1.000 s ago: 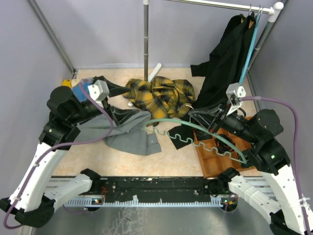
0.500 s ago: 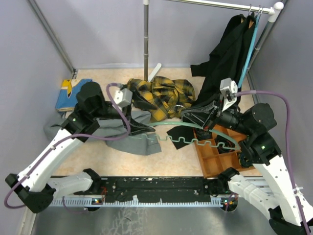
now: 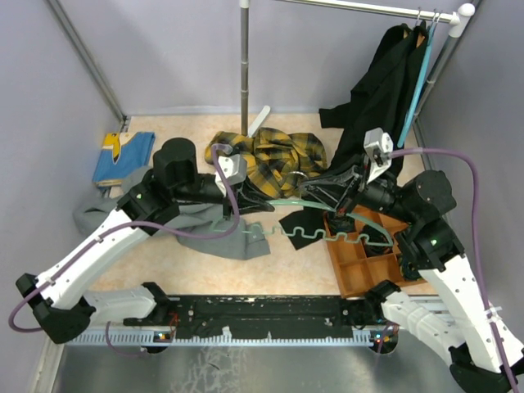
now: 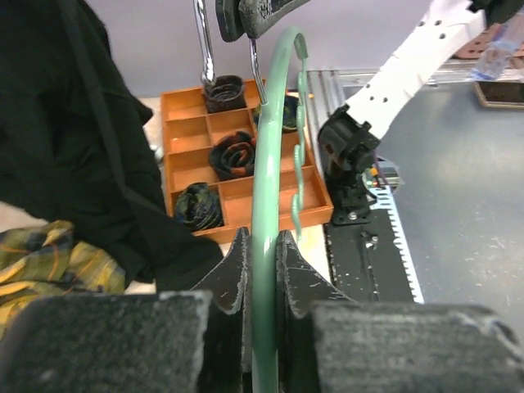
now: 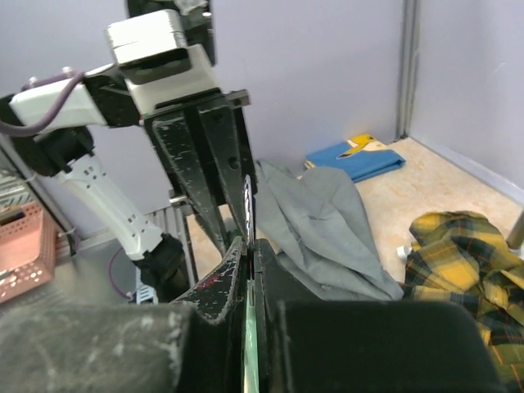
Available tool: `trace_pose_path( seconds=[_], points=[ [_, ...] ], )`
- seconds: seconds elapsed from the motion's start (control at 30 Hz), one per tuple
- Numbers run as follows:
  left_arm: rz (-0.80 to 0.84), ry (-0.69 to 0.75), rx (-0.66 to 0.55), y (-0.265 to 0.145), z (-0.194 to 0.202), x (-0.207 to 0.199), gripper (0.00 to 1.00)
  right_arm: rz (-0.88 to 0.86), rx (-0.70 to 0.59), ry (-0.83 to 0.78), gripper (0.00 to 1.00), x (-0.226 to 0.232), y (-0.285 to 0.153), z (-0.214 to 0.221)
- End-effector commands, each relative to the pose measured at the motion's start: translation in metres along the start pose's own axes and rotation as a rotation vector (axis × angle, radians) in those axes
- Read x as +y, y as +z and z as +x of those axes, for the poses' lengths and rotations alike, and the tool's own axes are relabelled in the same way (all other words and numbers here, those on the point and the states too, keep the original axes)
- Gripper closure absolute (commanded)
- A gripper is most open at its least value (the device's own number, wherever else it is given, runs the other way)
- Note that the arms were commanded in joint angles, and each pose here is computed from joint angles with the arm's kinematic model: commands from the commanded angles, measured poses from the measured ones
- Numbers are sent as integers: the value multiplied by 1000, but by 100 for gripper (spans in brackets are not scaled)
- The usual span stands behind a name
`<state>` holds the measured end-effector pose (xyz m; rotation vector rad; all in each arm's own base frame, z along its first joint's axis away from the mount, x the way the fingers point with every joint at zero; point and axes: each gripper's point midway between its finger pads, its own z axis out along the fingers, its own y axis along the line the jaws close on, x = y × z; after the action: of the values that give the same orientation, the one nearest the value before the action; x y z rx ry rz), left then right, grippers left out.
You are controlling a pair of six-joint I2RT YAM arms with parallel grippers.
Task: Place the shirt on the hanger
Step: Place the hanger at the center of the board.
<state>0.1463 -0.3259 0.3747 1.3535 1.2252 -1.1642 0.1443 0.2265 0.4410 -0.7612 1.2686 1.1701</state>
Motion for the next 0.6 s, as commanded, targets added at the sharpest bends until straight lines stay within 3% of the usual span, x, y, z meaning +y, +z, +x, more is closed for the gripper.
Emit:
trace_pose_path(
  seconds=[0.0,0.07,0.13,0.37,0.57],
  points=[
    [-242,29,27,-21,-4,29,100,101,-53,-42,91,-10,-9,-14],
    [-350,8,70,-35,8,39,100,186,-43,-47,64,-22,-15,-12],
    [-459,-16,91,-50,16,46,100,268,-22,-52,53,-34,-21,-7],
    [-949,-148,65,-131,50,68,100,616,83,-30,47,-96,-48,24],
    [-1274,-294,12,-194,68,68,100,696,281,62,43,-144,-25,77]
  ],
)
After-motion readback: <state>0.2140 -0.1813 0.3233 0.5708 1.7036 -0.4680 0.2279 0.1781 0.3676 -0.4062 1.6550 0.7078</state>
